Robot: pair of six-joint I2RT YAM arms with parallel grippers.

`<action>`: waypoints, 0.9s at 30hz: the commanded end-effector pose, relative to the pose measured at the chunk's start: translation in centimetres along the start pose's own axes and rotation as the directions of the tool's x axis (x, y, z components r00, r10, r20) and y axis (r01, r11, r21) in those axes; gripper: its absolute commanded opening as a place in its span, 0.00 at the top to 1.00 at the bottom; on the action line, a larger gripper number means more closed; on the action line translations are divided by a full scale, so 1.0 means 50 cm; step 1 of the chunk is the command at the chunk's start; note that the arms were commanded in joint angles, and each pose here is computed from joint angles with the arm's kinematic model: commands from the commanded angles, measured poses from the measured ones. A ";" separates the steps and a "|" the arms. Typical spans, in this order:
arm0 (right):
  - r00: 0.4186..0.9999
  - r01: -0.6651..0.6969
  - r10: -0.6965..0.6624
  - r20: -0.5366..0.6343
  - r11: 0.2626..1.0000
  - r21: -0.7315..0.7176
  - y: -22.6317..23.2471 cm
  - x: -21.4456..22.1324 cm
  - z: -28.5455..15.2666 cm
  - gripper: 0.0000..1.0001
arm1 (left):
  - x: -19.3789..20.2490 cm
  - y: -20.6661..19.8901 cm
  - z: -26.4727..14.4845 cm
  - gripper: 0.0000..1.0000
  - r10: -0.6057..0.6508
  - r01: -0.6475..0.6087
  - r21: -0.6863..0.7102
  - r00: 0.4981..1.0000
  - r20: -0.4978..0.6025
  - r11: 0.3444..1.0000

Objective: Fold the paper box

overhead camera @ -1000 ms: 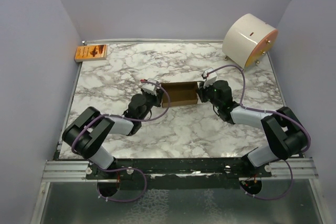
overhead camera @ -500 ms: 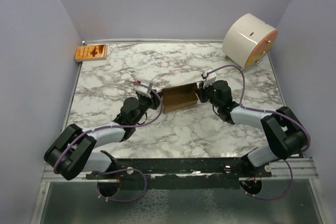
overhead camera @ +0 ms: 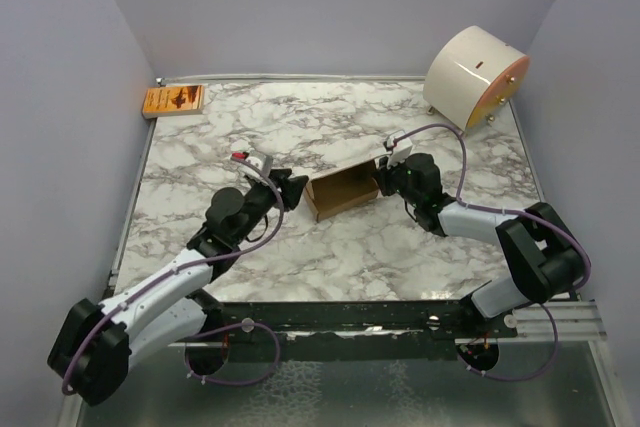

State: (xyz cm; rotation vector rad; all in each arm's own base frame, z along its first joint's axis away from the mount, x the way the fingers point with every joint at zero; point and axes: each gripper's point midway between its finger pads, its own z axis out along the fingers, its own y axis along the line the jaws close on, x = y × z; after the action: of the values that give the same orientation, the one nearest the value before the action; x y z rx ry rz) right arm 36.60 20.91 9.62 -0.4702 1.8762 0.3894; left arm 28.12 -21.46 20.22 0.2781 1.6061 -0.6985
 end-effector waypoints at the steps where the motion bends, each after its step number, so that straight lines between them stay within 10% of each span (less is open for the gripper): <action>1: 0.999 0.008 -0.009 -0.032 1.000 -0.011 0.006 0.020 0.003 0.99 | -0.092 -0.052 -0.017 0.50 -0.041 0.040 0.073 0.999 0.021 0.997; 8: 0.999 0.008 -0.009 -0.035 1.000 -0.017 0.008 0.022 0.003 0.97 | -0.144 -0.067 0.056 0.63 -0.099 0.110 0.119 0.991 -0.094 0.987; 27: 0.999 0.044 -0.045 -0.004 0.996 -0.081 0.028 -0.003 -0.007 0.86 | 0.074 -0.059 0.183 0.74 -0.202 0.352 0.274 0.867 -0.455 0.895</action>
State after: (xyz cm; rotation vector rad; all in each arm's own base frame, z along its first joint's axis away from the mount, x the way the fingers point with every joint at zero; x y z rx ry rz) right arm 36.22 21.34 9.38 -0.5154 1.8759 0.4094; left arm 33.98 -28.47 16.08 0.4085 2.0068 -1.1064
